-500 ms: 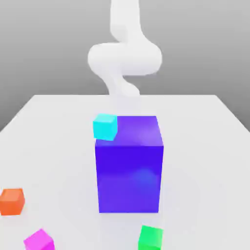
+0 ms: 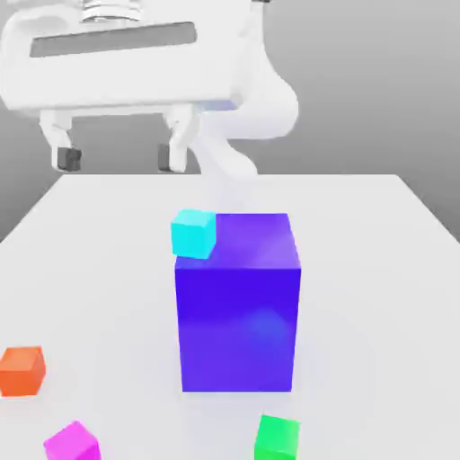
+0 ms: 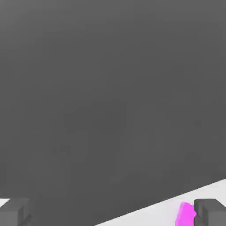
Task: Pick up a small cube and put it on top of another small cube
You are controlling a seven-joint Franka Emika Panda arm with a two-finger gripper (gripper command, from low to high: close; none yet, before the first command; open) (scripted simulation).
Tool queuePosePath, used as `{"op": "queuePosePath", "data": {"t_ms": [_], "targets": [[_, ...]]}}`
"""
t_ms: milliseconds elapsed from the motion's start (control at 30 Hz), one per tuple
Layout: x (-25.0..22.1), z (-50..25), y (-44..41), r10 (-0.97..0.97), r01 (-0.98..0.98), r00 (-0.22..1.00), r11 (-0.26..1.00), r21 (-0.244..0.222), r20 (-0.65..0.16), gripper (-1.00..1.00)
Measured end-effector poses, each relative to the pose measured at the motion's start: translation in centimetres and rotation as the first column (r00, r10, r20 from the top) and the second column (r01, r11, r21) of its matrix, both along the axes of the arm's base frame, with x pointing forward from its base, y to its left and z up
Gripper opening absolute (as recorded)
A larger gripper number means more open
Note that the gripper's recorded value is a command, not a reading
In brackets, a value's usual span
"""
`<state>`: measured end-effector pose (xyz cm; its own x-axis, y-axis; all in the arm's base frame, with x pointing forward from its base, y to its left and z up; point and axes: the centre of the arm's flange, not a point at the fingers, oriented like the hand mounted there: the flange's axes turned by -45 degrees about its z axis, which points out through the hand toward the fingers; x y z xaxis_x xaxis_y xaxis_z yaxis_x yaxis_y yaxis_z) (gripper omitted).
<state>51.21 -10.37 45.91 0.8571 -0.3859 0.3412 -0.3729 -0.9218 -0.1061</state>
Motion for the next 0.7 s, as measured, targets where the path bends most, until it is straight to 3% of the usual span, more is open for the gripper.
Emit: {"op": "queuePosePath", "data": {"t_ms": [233, 467, 600, 633, 700], "targets": [[1.3, -12.4, -5.0, -0.154, 0.162, 0.974, 0.986, 0.04, -0.169, 0.0], [-0.5, -25.1, -8.7, -0.283, 0.313, 0.899, 0.949, 0.04, -0.334, 0.0], [-0.9, -31.2, -9.2, -0.298, 0.331, 0.886, 0.943, 0.036, -0.354, 0.0], [-0.9, -32.4, -9.2, -0.299, 0.332, 0.886, 0.942, 0.036, -0.355, -1.0], [-0.9, -32.4, -9.2, -0.299, 0.332, 0.886, 0.942, 0.036, -0.355, -1.0]]}}
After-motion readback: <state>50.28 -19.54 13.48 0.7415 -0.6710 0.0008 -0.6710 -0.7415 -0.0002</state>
